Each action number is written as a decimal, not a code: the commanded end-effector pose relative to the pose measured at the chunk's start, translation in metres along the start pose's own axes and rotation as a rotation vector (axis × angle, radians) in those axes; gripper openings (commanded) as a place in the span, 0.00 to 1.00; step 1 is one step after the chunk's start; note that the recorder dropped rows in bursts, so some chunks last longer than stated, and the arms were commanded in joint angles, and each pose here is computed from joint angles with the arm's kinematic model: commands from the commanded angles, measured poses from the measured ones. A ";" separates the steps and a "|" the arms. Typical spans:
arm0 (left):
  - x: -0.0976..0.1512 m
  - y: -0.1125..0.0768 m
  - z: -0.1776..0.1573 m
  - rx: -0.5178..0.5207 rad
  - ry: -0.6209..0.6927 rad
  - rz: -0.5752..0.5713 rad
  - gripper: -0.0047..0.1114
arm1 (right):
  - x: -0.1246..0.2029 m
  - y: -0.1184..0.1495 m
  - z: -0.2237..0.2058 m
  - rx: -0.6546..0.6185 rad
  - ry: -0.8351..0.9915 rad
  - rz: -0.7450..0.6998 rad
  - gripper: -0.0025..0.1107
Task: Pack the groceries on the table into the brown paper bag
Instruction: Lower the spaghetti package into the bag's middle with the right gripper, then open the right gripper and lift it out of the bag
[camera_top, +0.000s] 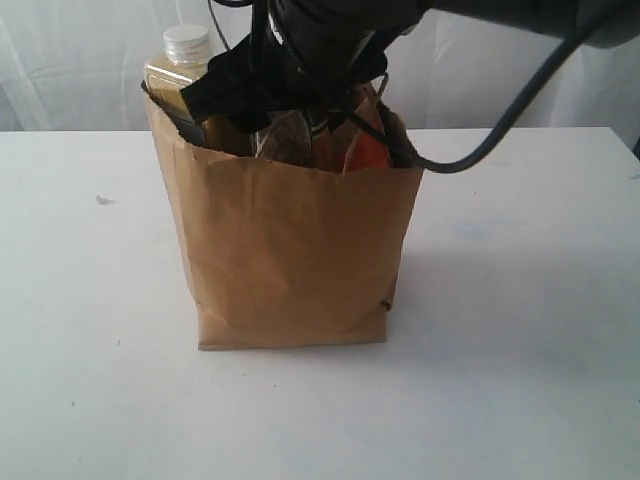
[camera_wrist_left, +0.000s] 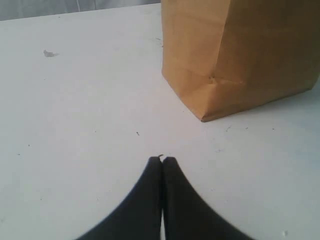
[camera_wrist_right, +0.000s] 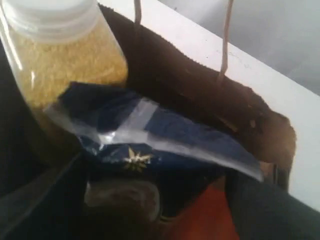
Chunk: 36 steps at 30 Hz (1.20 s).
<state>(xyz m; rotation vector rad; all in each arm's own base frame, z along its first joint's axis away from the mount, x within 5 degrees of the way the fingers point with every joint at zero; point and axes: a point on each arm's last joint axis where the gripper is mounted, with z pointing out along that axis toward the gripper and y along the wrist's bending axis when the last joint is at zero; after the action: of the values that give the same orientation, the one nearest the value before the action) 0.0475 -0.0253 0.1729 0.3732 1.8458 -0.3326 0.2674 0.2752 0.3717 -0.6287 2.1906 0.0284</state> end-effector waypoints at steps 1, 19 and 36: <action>0.002 0.000 0.000 0.001 0.006 -0.009 0.04 | -0.003 -0.008 -0.008 0.034 -0.011 -0.034 0.67; 0.002 0.000 0.000 0.001 0.006 -0.009 0.04 | -0.016 -0.031 -0.067 -0.003 -0.171 -0.019 0.67; 0.002 0.000 0.000 0.001 0.006 -0.009 0.04 | 0.011 -0.074 -0.166 -0.100 -0.275 0.062 0.19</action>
<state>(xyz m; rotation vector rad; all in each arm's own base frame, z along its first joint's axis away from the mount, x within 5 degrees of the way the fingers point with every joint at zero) 0.0475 -0.0253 0.1729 0.3732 1.8458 -0.3326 0.1857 0.1760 0.4889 -0.5490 1.9431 0.2156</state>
